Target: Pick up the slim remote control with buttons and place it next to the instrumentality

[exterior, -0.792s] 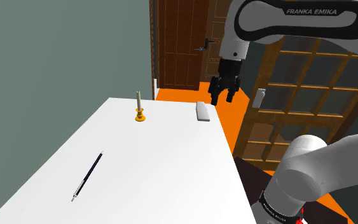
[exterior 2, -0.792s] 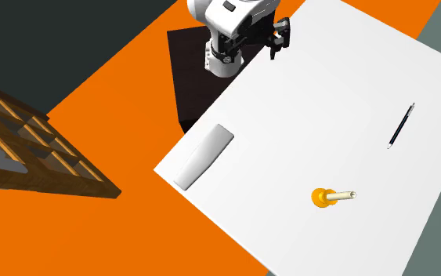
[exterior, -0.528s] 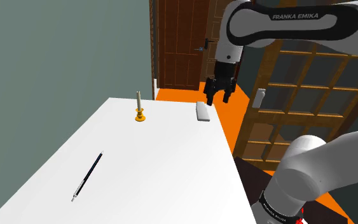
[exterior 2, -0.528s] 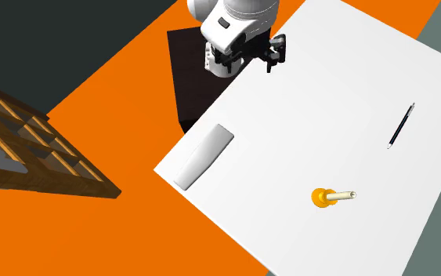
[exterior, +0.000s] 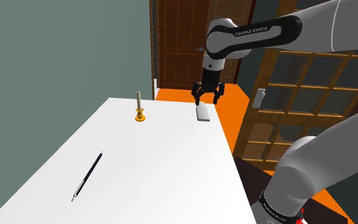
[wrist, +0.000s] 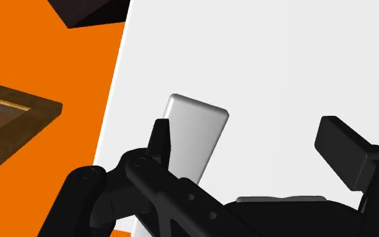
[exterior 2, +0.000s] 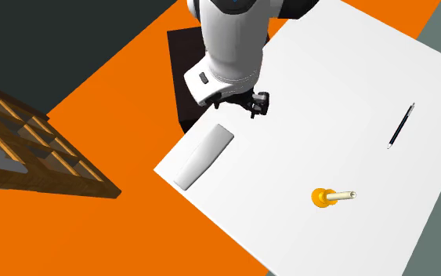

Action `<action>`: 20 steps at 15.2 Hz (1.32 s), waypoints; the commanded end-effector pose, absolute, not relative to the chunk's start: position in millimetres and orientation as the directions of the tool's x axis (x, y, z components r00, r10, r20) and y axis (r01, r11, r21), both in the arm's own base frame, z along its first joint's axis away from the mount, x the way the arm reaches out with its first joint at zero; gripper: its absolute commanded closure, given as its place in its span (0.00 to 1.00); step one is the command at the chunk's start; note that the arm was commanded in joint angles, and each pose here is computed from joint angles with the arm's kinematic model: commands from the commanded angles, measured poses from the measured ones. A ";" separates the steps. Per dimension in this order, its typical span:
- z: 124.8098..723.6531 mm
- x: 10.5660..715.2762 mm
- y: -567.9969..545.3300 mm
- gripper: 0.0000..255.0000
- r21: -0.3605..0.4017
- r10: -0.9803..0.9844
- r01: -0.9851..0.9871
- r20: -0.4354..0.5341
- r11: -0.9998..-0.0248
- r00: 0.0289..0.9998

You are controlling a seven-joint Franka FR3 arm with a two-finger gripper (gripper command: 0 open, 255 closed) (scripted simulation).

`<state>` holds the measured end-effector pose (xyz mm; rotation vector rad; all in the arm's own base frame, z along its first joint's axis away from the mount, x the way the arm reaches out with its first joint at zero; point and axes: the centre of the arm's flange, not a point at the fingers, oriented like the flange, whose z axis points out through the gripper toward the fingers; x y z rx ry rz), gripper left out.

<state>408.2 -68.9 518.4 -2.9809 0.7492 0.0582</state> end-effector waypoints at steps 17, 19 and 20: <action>421.9 488.8 -162.0 0.00 0.008 -0.755 -0.755 -0.008 -0.656 0.656; 413.5 488.6 -161.9 0.00 0.008 -0.755 -0.755 -0.008 -0.656 0.656; 413.5 488.7 -162.0 0.00 0.008 -0.755 -0.755 -0.008 -0.656 0.656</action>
